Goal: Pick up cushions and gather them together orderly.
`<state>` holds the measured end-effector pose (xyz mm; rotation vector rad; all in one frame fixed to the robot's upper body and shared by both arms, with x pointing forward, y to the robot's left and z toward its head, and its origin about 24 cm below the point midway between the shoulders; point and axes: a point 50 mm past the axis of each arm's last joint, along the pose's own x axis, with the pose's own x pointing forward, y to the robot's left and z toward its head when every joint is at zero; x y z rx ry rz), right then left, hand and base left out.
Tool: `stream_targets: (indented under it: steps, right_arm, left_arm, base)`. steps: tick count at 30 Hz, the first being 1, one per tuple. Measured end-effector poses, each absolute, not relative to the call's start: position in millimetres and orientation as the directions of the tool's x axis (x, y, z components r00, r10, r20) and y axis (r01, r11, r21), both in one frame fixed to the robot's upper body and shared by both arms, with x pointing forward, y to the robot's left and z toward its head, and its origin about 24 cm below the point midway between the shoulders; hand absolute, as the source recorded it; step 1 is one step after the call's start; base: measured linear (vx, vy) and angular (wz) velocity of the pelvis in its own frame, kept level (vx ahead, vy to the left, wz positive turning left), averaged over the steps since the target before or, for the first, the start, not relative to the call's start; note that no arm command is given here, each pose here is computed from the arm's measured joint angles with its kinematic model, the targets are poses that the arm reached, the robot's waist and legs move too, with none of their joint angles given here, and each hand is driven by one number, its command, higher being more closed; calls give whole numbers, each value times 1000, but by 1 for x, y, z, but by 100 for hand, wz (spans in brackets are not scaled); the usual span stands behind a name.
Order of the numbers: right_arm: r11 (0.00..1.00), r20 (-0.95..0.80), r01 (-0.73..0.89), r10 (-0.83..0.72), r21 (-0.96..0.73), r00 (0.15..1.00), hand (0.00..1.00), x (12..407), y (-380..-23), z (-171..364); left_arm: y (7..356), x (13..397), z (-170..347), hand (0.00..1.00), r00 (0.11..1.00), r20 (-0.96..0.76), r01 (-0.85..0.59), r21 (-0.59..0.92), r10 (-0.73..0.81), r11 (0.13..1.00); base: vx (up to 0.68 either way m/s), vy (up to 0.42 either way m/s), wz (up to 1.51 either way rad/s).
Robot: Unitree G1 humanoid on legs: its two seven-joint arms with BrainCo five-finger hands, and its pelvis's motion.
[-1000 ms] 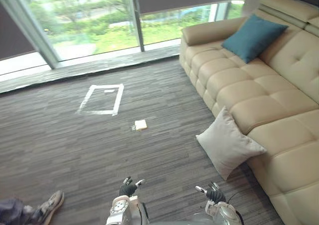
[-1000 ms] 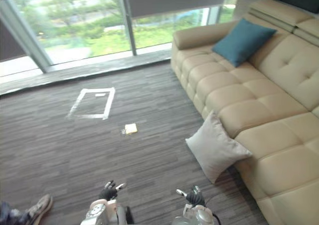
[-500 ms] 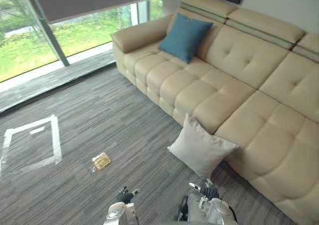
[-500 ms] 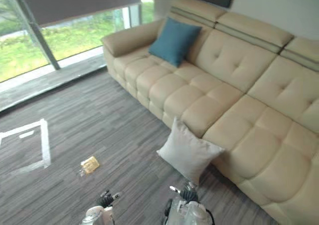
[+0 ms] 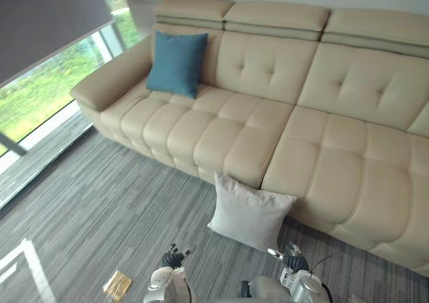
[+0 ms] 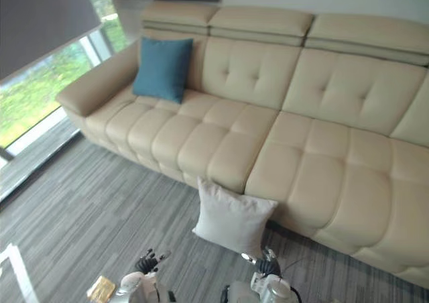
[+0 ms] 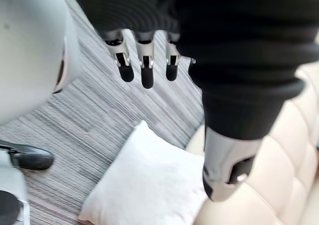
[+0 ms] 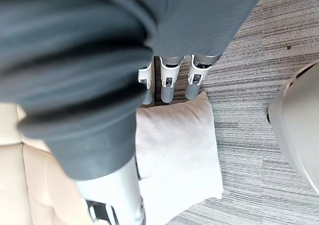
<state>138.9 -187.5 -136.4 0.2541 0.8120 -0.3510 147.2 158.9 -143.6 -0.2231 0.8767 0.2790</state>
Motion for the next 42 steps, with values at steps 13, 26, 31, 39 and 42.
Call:
stream_targets:
  steps: [13, 26, 31, 39, 42]
  right_arm:
    - [927, -781, 356, -135, 117, 609, 0, 130, -161, -144]
    - [911, -802, 411, -222, 33, 555, 0, 120, -195, -149]
    - [910, -811, 414, -220, 30, 542, 0, 115, -194, -150]
    - [928, -676, 371, -271, 4, 685, 0, 175, -208, -121]
    - [927, -517, 375, -337, -33, 787, 0, 220, -232, -83]
  left_arm:
    - [169, 136, -150, 0, 564, -809, -329, -34, 167, 944]
    - [153, 132, -155, 0, 534, -837, -312, -63, 120, 948]
    - [156, 133, -154, 0, 539, -832, -317, -54, 133, 947]
    - [181, 196, -121, 0, 684, -690, -305, 25, 238, 952]
    - [193, 241, -88, 0, 781, -558, -319, 28, 280, 947]
  base:
    - [234, 242, -94]
    - [77, -161, 5]
    - [-26, 17, 12]
    - [-215, 23, 34]
    - [-304, -5, 10]
